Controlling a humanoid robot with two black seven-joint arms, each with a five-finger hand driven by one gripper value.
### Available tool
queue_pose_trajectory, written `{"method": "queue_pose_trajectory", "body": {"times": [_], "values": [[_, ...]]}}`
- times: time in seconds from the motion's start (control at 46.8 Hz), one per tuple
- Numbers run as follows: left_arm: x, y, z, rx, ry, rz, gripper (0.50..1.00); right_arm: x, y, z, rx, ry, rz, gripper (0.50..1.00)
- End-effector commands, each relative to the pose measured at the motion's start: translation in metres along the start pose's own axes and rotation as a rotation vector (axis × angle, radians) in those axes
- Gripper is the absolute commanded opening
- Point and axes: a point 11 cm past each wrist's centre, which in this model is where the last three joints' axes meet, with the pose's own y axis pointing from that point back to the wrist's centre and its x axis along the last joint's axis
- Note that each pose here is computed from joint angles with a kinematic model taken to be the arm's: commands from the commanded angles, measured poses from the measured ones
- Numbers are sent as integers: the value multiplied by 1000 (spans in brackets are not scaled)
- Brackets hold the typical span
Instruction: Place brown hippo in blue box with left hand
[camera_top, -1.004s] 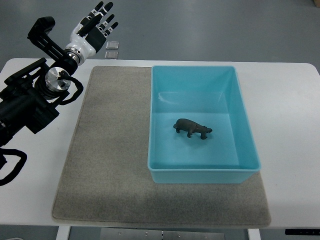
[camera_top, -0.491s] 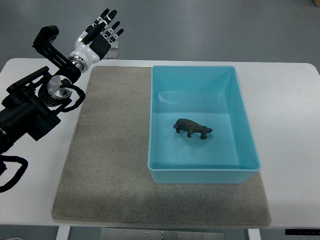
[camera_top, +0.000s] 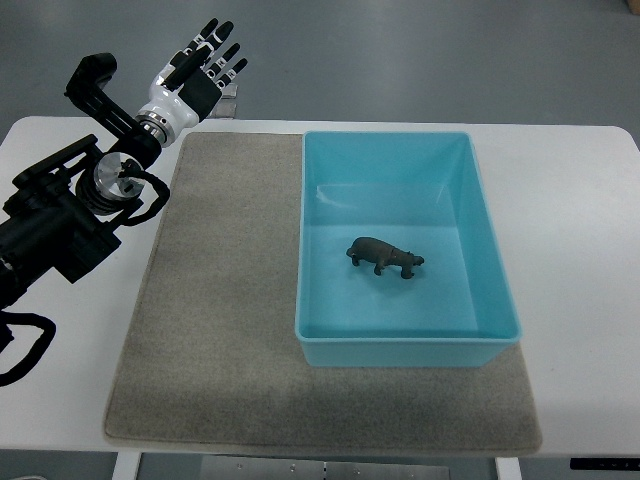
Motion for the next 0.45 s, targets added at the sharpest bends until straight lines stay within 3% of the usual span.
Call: {"method": "queue_pose_trajectory", "body": {"times": [0.0,0.427], "values": [[-1,0,0,0,0,-1,994,0,0,0,0,0,0,936],[-1,-1,2,-4,-1,1,996,-5,-1,-6,10,7,-18,936]]}}
